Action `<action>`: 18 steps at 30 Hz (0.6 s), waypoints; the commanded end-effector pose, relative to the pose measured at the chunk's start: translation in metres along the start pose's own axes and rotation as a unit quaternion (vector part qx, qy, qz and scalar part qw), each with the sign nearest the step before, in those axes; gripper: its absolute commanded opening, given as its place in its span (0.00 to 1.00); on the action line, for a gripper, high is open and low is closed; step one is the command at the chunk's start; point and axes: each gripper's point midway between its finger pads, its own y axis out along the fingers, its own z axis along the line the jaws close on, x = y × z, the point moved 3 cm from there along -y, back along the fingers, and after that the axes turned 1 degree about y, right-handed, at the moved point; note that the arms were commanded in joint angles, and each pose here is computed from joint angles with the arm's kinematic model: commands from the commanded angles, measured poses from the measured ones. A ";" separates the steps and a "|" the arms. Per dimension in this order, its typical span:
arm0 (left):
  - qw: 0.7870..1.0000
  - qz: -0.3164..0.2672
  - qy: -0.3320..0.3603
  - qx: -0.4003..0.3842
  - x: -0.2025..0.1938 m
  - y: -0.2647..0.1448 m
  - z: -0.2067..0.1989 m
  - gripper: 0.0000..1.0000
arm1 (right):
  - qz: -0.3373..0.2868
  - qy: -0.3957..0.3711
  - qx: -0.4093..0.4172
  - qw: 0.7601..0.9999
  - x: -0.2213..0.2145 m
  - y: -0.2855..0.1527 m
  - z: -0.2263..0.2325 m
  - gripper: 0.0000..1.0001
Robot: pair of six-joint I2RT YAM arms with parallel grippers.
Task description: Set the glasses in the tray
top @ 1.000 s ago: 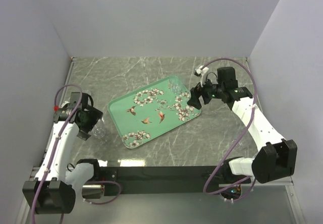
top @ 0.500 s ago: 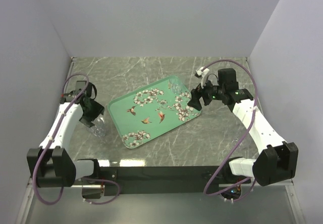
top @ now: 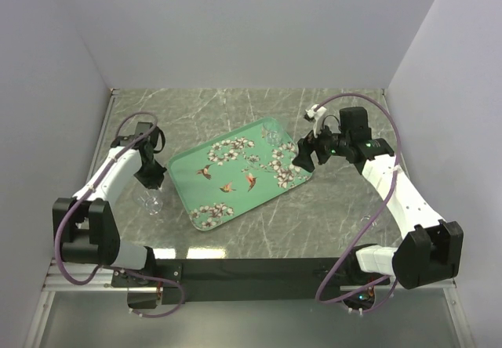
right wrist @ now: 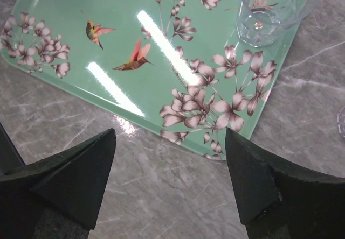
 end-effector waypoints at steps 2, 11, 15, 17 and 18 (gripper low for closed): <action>0.999 -0.032 0.030 0.014 0.009 -0.002 -0.005 0.00 | -0.024 -0.008 -0.007 1.000 0.009 -0.007 -0.001 0.88; 0.981 -0.094 0.130 -0.106 0.022 -0.058 -0.044 0.00 | -0.022 -0.001 -0.008 1.000 0.008 -0.009 -0.004 0.88; 0.959 -0.111 0.160 -0.207 0.024 -0.082 -0.069 0.00 | -0.022 -0.002 -0.010 1.000 0.009 -0.011 -0.005 0.88; 0.951 -0.109 0.169 -0.236 0.023 -0.091 -0.078 0.00 | -0.024 -0.003 -0.013 1.000 0.010 -0.013 -0.006 0.88; 0.947 -0.109 0.178 -0.244 0.023 -0.093 -0.082 0.00 | -0.023 -0.002 -0.013 1.000 0.009 -0.013 -0.006 0.88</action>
